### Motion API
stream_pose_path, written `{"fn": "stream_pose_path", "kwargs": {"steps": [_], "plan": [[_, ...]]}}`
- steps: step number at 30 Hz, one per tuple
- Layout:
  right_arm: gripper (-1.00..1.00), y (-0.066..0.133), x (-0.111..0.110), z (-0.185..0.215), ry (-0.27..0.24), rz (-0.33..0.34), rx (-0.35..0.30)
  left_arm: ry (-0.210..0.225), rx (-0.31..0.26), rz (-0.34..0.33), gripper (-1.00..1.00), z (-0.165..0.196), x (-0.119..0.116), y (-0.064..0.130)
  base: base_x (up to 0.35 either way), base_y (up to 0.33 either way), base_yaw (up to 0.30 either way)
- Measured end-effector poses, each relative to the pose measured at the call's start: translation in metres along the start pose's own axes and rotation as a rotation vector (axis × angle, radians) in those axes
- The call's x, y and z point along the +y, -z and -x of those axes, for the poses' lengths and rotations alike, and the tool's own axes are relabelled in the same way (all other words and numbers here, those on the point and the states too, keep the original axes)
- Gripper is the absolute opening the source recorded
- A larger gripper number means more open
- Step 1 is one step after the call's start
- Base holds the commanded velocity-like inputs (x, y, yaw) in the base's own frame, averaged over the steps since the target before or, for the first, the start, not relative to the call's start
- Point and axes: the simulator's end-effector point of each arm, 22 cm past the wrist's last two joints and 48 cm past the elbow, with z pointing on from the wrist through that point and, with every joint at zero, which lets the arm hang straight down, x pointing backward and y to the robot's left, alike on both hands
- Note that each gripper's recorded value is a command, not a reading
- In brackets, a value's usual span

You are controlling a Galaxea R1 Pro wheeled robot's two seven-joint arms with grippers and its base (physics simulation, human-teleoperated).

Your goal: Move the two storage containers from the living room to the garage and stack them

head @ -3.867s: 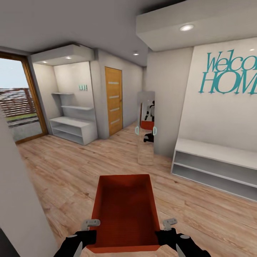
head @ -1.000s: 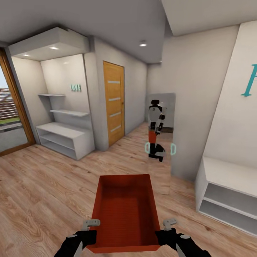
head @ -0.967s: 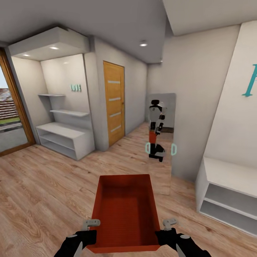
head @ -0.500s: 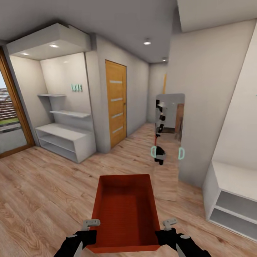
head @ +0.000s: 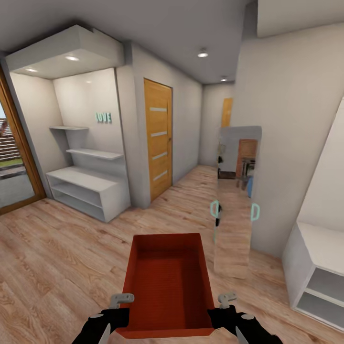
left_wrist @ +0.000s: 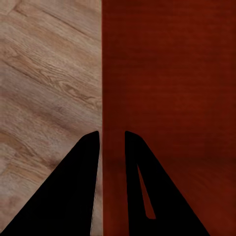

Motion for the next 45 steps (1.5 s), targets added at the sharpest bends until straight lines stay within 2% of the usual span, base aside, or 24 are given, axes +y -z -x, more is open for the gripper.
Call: {"fn": "stream_pose_path", "kwargs": {"steps": [45], "plan": [[-1.0,0.0002,-0.0005,-0.0002,0.0,0.0,0.001,0.0,0.001,0.0,-1.0,-0.0003,-0.0006,-0.0001,0.287,0.139,0.0]]}}
